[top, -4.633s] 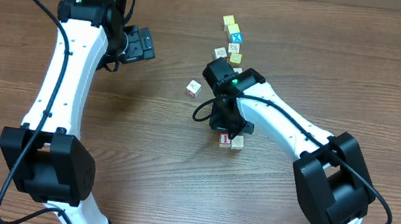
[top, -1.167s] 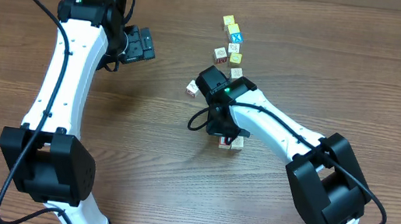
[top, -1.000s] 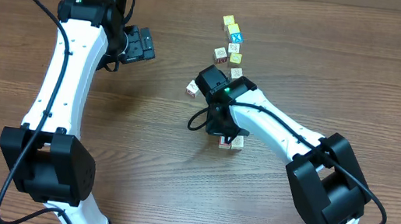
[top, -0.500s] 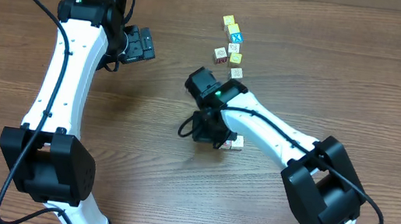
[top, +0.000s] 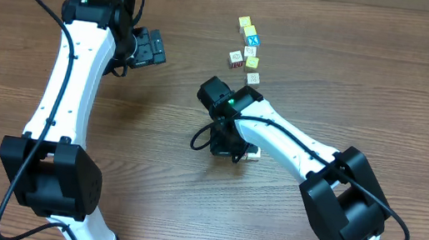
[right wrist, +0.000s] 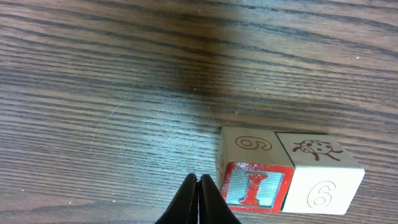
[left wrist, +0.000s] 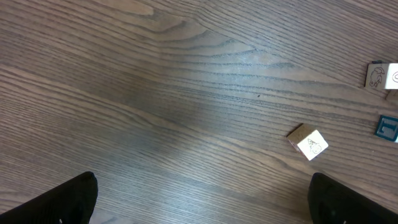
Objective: Flip 5 blocks
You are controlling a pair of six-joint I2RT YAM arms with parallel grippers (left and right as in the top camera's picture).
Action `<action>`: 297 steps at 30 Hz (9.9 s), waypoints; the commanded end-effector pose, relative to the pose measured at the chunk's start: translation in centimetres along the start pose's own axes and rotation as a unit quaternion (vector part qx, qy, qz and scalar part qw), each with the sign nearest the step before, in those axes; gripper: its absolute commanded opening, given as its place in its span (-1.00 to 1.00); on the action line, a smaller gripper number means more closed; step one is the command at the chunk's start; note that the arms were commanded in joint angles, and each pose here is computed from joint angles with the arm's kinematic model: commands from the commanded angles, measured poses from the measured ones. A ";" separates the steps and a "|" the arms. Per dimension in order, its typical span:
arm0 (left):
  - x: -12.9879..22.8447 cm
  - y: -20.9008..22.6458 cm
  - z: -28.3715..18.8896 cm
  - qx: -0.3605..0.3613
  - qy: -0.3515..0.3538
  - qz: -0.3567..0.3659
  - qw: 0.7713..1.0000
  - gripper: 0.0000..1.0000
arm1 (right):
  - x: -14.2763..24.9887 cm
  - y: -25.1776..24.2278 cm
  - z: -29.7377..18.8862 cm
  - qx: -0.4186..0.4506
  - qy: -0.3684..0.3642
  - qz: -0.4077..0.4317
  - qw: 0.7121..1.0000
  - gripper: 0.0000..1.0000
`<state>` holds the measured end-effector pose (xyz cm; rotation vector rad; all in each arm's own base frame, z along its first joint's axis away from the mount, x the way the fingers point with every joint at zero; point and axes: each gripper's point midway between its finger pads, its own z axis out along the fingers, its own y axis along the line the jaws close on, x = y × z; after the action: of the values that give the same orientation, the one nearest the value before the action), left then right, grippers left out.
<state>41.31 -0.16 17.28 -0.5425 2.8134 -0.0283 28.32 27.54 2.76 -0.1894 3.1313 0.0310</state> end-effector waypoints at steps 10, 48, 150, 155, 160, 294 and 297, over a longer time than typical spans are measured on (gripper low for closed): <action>0.3 -0.3 0.9 -0.002 0.012 0.000 1.000 1.00 | -0.2 -1.3 0.3 0.032 -0.007 -0.001 0.999 -0.79; -1.4 -1.8 0.9 0.035 -0.020 -0.013 0.999 1.00 | -13.3 -21.3 -4.9 -0.026 -0.088 0.225 0.970 1.00; 4.7 -15.0 6.0 -0.008 0.082 0.244 0.966 -0.59 | -15.9 -22.5 -5.6 -0.039 -0.141 0.236 0.961 1.00; 8.3 -15.0 2.2 0.038 0.161 0.238 0.957 -0.53 | -15.9 -22.5 -5.6 -0.039 -0.141 0.236 0.961 1.00; 10.9 -14.3 2.0 0.028 0.212 0.239 0.947 -0.46 | -15.9 -22.5 -5.6 -0.039 -0.141 0.236 0.961 1.00; 15.1 -8.4 11.3 0.011 0.106 0.097 0.990 -0.12 | -15.9 -22.5 -5.6 -0.039 -0.141 0.236 0.961 1.00; 15.1 -8.4 11.3 0.012 0.106 0.097 0.990 -0.10 | -15.9 -22.5 -5.6 -0.039 -0.141 0.236 0.961 1.00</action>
<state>33.17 -13.20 2.36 -0.2891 3.0867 -0.0989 46.32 6.84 7.41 0.5326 2.8311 0.1572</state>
